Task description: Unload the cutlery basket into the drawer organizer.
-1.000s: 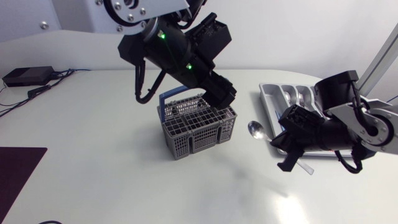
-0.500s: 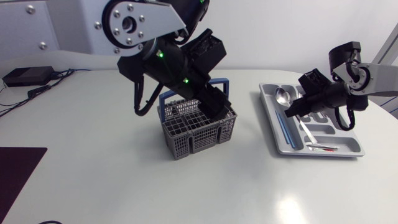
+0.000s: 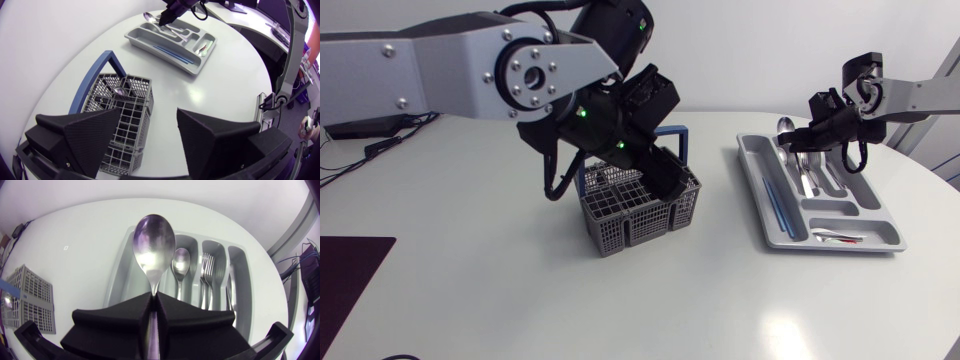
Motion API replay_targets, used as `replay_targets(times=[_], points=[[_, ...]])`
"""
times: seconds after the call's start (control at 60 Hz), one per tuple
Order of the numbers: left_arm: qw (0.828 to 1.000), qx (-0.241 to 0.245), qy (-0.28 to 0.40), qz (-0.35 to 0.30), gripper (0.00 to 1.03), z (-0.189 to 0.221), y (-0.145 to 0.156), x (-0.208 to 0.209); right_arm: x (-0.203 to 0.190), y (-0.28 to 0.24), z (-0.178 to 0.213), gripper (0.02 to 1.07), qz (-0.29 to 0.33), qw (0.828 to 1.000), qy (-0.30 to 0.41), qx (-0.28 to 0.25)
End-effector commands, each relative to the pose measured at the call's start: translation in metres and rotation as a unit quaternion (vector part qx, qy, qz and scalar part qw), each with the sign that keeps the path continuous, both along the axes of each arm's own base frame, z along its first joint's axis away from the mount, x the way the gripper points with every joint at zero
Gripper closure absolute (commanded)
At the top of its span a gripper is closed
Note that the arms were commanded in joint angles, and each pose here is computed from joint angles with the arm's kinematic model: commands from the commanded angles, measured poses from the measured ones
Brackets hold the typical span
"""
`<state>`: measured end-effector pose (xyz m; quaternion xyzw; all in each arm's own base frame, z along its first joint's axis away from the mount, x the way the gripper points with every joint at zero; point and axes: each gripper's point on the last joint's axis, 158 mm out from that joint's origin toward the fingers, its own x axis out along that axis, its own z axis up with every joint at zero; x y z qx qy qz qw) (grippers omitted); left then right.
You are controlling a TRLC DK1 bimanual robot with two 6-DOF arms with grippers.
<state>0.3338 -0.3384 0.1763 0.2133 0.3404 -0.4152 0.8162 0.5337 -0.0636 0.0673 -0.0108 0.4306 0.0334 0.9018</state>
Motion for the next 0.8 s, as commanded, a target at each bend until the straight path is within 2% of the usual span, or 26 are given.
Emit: replay_targets(times=[0.0, 0.367, 0.783], points=[[1.000, -0.008, 0.002, 0.019, 0.05, 0.001, 0.007, 0.001, 0.010, -0.012, -0.017, 1.02, -0.035, 0.999, 0.015, 0.021], [1.000, -0.014, -0.002, 0.022, 0.05, 0.001, 0.007, 0.002, 0.038, -0.049, -0.063, 1.02, -0.075, 0.995, 0.058, 0.035], [0.999, -0.018, -0.005, 0.026, 0.05, -0.002, 0.003, 0.007, 0.038, -0.048, -0.088, 1.01, -0.073, 0.993, 0.083, 0.040]])
